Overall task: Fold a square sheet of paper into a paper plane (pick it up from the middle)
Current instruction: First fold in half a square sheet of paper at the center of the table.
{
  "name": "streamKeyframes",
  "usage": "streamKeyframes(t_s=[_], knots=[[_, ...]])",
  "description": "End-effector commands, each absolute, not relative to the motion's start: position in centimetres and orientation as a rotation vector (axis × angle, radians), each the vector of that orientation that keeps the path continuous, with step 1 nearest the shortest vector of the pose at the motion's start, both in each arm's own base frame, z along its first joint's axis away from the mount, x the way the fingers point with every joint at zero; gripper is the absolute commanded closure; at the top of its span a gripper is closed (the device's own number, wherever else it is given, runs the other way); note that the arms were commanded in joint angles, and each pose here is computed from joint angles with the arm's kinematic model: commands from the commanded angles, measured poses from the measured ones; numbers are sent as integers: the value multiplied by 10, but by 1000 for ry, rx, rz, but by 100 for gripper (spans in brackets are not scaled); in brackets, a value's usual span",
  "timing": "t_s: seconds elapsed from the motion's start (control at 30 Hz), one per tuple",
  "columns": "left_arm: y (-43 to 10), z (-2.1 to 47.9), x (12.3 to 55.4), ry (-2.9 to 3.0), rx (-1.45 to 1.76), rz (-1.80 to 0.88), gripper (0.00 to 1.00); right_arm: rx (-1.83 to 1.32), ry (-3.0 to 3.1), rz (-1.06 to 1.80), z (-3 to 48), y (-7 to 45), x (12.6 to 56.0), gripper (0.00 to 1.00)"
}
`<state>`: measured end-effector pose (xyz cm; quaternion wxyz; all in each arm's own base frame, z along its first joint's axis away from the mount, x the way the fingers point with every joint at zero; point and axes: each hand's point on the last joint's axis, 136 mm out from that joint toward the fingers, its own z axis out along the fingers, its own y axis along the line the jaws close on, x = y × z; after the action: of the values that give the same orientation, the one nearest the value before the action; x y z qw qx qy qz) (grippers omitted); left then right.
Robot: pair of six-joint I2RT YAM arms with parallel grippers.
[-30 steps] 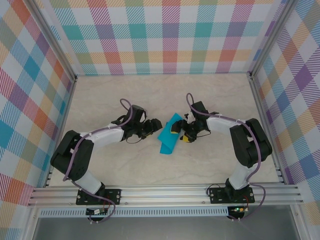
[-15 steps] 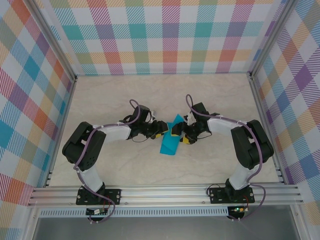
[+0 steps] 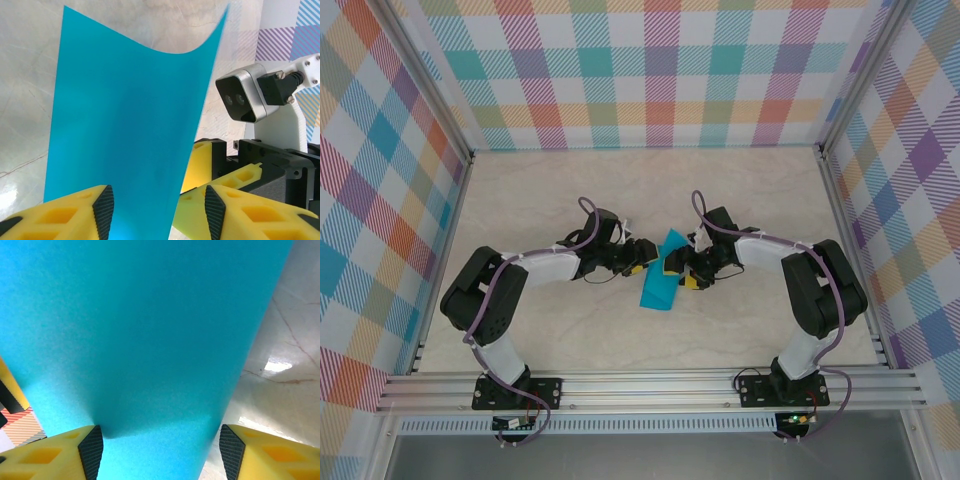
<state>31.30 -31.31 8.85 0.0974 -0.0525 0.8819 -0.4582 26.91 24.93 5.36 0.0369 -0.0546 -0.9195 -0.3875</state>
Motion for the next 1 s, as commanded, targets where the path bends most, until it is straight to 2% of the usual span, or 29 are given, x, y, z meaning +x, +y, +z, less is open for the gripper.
streamKeyframes(t_s=[0.0,0.33,0.53,0.73,0.97], knots=[[-323,100,305,2593,-66,-1400,49,-119,-2803,-1210,55,251,263,35],[-333,91,300,2609,-28,-1463,81,-140,-2828,-1217,61,246,264,34],[-335,95,299,2568,-41,-1521,93,-198,-2831,-1265,67,237,265,33],[-341,103,303,2481,-101,-1631,98,-347,-2838,-1313,73,218,271,27],[-358,94,294,2504,-70,-1630,99,-440,-2826,-1350,76,206,274,27]])
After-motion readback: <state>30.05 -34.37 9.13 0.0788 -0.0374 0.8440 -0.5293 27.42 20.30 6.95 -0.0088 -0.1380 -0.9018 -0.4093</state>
